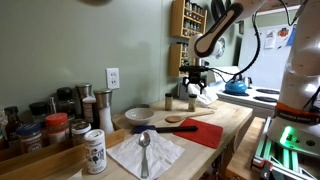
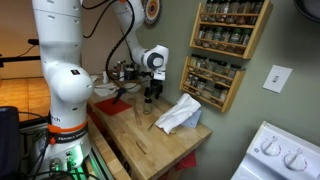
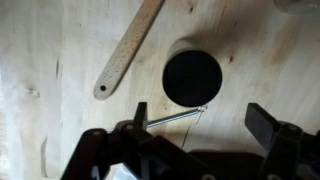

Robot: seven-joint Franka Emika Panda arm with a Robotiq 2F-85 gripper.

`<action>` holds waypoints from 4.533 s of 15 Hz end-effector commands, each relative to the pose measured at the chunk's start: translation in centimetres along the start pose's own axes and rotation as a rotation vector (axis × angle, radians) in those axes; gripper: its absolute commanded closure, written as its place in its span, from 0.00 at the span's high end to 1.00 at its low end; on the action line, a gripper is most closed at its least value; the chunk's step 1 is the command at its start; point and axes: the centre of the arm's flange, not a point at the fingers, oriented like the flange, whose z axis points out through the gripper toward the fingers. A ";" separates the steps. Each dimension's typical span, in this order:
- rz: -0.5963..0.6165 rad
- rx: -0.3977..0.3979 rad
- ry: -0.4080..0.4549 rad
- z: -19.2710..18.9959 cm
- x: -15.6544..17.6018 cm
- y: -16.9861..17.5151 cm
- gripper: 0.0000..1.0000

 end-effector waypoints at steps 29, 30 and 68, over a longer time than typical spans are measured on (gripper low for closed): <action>-0.411 -0.008 -0.172 3.0 -0.4 -0.1 0.74; -0.414 -0.010 -0.163 3.0 -0.4 -0.1 0.61; -0.561 -0.051 -0.128 -12.2 -9.1 -12.0 0.30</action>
